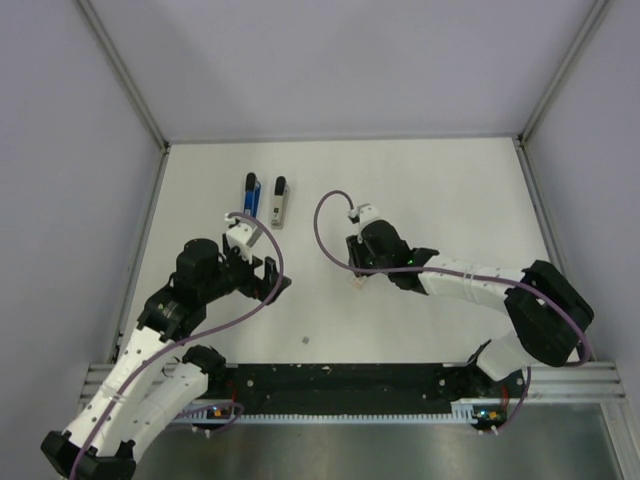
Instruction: Unload the staples from the stapler
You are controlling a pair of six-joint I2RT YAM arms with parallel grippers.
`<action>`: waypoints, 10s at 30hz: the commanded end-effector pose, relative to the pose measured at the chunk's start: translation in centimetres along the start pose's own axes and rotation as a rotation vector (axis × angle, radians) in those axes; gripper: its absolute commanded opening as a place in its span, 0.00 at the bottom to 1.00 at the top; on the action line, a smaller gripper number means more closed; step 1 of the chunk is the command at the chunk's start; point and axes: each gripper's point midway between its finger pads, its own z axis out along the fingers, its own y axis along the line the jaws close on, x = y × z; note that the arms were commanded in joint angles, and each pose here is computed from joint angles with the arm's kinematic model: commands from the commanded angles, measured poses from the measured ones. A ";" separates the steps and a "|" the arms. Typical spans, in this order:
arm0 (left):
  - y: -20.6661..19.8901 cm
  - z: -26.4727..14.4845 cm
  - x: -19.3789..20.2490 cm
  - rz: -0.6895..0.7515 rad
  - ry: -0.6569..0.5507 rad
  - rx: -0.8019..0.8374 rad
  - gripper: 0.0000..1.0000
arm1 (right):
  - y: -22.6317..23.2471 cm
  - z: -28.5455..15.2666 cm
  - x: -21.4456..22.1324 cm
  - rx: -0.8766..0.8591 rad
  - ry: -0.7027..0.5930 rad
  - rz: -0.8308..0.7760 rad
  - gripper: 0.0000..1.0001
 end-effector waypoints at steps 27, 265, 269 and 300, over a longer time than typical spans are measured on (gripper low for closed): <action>1.1 -2.6 -3.0 -0.021 -0.146 -0.123 0.99 | 18.4 -7.8 9.1 -0.731 0.146 -0.377 0.38; -8.9 16.7 6.9 -0.333 0.196 0.220 0.74 | -7.4 1.4 2.4 0.192 0.069 0.121 0.00; -8.9 16.7 7.0 -0.332 0.197 0.217 0.74 | -7.4 0.9 3.2 0.180 0.079 0.122 0.00; -9.6 16.5 8.3 -0.329 0.219 0.238 0.74 | -5.8 -3.4 6.4 0.239 0.102 0.042 0.00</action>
